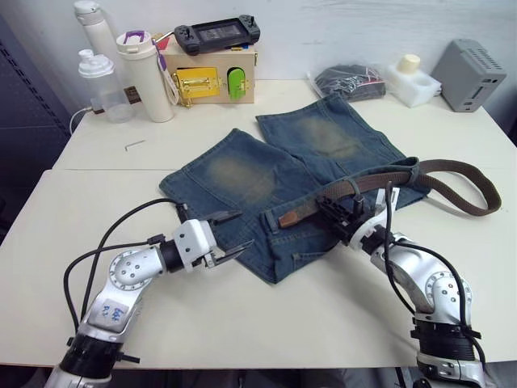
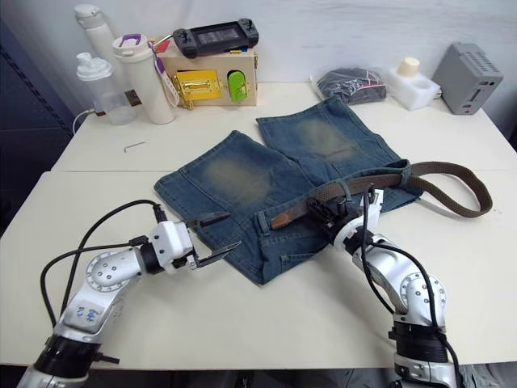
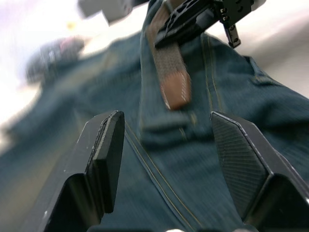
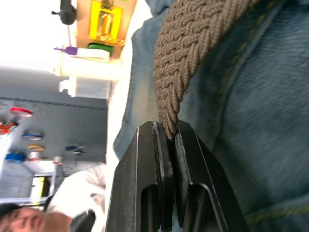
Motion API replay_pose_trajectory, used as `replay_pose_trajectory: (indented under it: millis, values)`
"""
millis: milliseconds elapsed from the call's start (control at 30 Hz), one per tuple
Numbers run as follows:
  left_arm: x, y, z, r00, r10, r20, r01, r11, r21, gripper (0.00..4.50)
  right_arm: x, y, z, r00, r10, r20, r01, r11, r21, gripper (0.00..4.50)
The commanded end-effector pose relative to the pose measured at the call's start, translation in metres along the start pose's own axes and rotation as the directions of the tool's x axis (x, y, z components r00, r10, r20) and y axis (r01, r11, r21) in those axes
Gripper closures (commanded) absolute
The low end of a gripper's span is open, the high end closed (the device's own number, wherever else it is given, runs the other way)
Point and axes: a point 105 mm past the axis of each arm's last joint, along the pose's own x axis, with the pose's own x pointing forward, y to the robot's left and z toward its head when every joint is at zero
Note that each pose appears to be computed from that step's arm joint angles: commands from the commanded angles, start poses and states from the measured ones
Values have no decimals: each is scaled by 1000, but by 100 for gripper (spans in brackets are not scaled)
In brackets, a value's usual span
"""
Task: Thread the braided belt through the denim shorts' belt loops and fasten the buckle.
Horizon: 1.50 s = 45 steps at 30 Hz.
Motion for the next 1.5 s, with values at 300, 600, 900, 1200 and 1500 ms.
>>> replay_pose_trajectory:
  millis: [300,600,900,1200,1500]
  values:
    - [-7,7,16,999,32,11,-32,999,34,131,17,9,-20,997,51,-56,-61,981,-183,450]
    - [-12,-2,-5,997,-27,-77,38,988,153,131,26,11,-78,974,31,-224,-83,971,-224,450]
    - [-15,-5,-22,988,-61,-141,104,943,317,131,27,16,-106,939,44,-341,-141,954,-264,450]
    - [-4,-6,-31,981,-100,-169,173,844,507,131,30,18,-120,916,47,-397,-165,949,-268,450]
    - [0,0,-39,982,-72,-173,166,765,623,131,28,22,-123,912,69,-404,-181,952,-247,450]
